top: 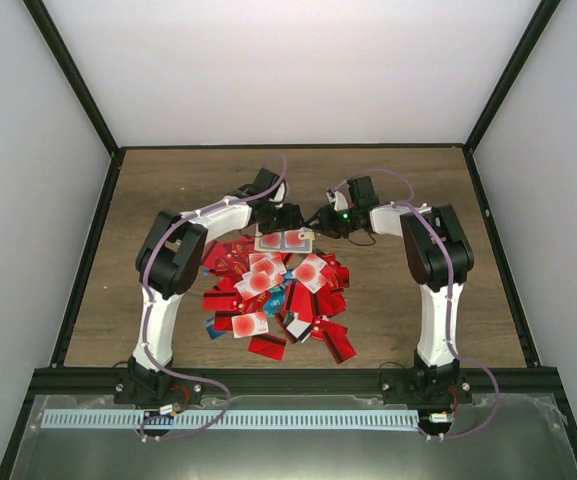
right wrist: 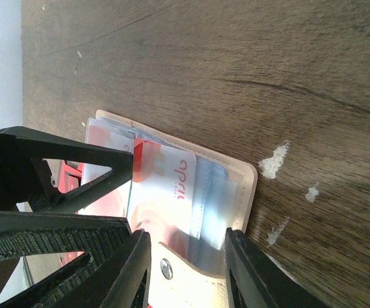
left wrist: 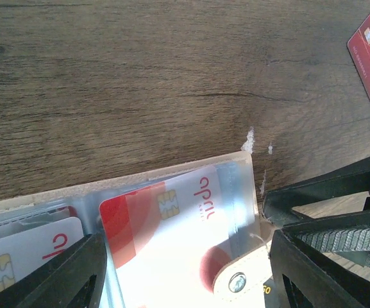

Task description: Put the credit cards into the card holder

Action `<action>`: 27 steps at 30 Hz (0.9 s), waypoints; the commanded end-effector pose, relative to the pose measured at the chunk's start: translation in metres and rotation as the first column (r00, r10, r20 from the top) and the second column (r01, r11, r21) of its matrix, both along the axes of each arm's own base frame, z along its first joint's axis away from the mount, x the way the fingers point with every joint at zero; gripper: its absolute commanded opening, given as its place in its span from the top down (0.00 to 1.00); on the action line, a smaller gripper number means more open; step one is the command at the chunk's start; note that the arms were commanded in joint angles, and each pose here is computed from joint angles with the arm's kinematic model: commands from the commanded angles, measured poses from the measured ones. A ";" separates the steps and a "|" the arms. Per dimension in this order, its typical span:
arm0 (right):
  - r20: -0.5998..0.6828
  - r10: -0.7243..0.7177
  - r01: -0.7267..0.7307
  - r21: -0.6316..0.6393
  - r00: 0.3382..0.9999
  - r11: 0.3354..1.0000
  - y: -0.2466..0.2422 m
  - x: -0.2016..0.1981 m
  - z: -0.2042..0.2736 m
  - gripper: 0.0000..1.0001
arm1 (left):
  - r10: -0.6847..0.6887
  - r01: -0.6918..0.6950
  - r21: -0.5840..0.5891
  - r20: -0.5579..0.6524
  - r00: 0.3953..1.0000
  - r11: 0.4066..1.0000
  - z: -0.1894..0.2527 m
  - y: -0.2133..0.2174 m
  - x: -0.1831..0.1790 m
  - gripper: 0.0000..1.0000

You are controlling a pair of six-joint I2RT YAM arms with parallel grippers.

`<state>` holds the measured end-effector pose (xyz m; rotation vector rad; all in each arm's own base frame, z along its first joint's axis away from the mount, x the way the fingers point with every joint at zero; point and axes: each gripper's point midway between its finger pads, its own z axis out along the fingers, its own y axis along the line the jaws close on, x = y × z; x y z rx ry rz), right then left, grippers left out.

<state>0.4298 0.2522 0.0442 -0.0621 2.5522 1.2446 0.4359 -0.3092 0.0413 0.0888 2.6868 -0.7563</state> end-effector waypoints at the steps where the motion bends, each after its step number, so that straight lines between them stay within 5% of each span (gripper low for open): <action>1: 0.043 0.022 -0.024 0.052 0.999 0.998 0.008 0.006 0.019 0.66 | -0.027 0.027 -0.010 -0.035 0.999 1.000 -0.011 -0.016 -0.008 0.28; 18: 0.047 0.046 -0.050 0.088 0.998 0.995 0.015 0.006 0.024 0.67 | -0.080 0.078 -0.047 -0.042 0.996 0.996 -0.007 -0.033 -0.015 0.33; 27: 0.133 0.039 -0.038 -0.007 0.990 0.999 0.002 0.007 0.044 0.66 | -0.058 0.059 -0.015 0.053 0.997 0.998 0.029 -0.020 -0.010 0.26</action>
